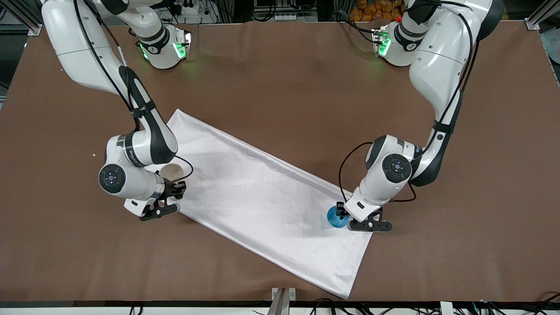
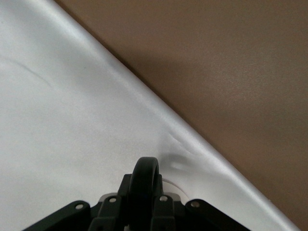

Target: Place blue cup into white mug on table

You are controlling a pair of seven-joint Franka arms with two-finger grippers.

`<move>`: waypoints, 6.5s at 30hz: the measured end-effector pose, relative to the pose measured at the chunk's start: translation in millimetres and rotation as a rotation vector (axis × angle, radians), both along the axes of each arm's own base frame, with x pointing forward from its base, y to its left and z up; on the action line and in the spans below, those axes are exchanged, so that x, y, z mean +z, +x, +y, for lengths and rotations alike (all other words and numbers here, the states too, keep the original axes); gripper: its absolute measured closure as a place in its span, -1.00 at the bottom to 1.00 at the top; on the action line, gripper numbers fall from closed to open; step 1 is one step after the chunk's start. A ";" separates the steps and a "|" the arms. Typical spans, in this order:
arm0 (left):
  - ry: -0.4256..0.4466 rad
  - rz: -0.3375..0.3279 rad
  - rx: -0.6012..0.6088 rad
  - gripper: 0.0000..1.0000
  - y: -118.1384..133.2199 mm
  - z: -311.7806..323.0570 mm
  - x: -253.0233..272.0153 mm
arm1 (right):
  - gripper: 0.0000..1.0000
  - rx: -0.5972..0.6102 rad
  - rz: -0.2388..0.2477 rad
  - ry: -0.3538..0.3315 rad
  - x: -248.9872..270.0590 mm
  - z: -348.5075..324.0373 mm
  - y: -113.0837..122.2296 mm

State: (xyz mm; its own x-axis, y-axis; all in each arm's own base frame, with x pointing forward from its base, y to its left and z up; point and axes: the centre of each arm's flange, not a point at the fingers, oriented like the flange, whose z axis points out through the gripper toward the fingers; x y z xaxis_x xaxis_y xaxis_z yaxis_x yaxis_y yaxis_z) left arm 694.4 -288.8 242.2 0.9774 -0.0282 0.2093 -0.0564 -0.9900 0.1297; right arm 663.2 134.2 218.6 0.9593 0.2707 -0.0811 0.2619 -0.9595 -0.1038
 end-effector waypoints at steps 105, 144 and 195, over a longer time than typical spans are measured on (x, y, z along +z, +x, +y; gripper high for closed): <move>0.100 0.154 0.021 0.95 -90.7 37.1 167.2 | -1.00 -0.483 -0.126 0.008 93.5 355.3 -123.3; 0.086 0.163 -0.001 0.95 -121.6 -25.0 167.8 | -1.00 -0.164 -0.054 -0.097 138.9 -50.6 39.5; 0.090 0.209 0.023 0.95 -184.1 -118.5 142.9 | -1.00 -0.130 -0.177 -0.145 402.8 -89.8 -99.2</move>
State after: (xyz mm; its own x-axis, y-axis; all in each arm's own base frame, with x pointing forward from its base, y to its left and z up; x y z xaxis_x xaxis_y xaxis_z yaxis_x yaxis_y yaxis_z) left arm 510.3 -407.3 385.0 0.9999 -0.0151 -0.0004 -0.0150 -0.9988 0.0468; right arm 564.0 44.3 621.4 0.9880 0.1418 0.0619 0.1372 -0.9878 0.0732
